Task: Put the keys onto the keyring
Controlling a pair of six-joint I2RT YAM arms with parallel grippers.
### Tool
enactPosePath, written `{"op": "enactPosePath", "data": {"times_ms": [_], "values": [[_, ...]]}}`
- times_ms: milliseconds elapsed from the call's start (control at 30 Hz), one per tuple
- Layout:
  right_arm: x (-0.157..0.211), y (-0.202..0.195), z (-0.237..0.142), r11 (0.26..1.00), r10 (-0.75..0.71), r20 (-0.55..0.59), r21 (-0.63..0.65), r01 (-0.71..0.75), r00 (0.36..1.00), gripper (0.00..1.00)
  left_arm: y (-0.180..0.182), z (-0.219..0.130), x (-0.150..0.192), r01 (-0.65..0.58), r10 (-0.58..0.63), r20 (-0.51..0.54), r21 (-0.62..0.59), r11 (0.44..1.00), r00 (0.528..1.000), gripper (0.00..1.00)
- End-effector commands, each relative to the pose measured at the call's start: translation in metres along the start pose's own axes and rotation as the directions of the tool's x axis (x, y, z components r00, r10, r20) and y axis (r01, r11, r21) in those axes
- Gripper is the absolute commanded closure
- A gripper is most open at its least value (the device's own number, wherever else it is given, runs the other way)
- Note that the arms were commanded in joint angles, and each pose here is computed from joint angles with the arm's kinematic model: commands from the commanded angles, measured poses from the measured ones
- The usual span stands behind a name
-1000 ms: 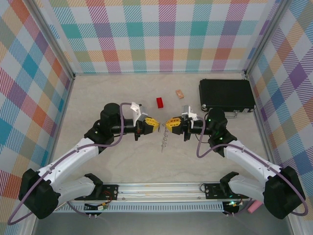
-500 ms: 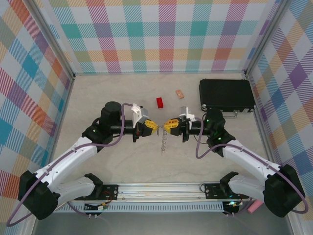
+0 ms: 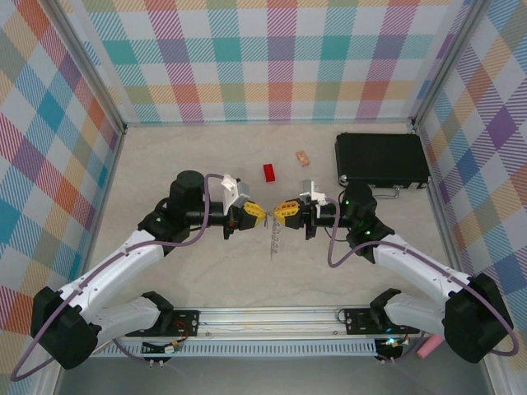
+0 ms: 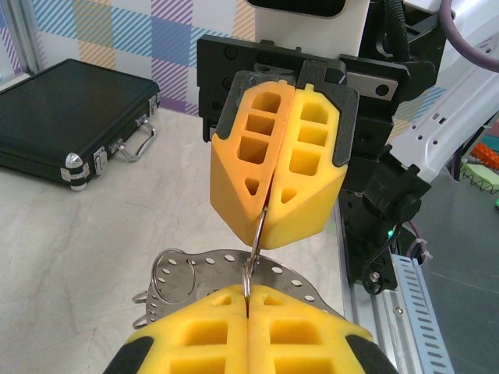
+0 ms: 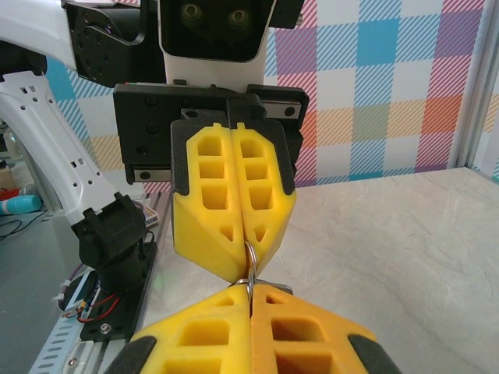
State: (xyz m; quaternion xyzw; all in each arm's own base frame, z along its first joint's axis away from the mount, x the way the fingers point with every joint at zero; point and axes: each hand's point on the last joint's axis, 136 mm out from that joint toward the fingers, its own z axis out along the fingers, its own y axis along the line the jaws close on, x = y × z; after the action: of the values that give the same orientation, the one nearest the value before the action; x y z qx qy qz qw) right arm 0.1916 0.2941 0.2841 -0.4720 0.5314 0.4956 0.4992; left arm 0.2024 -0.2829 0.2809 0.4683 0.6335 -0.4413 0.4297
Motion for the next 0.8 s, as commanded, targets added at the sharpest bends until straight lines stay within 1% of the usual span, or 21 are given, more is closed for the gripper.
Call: {"op": "enactPosePath", "data": {"times_ms": [0, 233, 767], "values": [[-0.0152, -0.0005, 0.0018, 0.998, -0.056, 0.026, 0.001, 0.056, 0.998, 1.0, -0.0076, -0.0027, -0.0094, -0.03, 0.029, 0.026, 0.033, 0.999, 0.999, 1.0], [-0.0142, -0.0007, 0.0022, 0.999, -0.053, 0.024, 0.001, 0.053, 0.998, 1.0, -0.0087, -0.0024, -0.0092, -0.026, 0.025, 0.025, 0.041, 0.999, 0.999, 1.0], [-0.0134, -0.0063, -0.0013, 0.995, -0.076, 0.024, 0.059, 0.074, 0.997, 1.0, -0.0071, -0.0057, -0.0105, -0.037, 0.036, 0.03, 0.009, 0.999, 0.999, 1.0]]}}
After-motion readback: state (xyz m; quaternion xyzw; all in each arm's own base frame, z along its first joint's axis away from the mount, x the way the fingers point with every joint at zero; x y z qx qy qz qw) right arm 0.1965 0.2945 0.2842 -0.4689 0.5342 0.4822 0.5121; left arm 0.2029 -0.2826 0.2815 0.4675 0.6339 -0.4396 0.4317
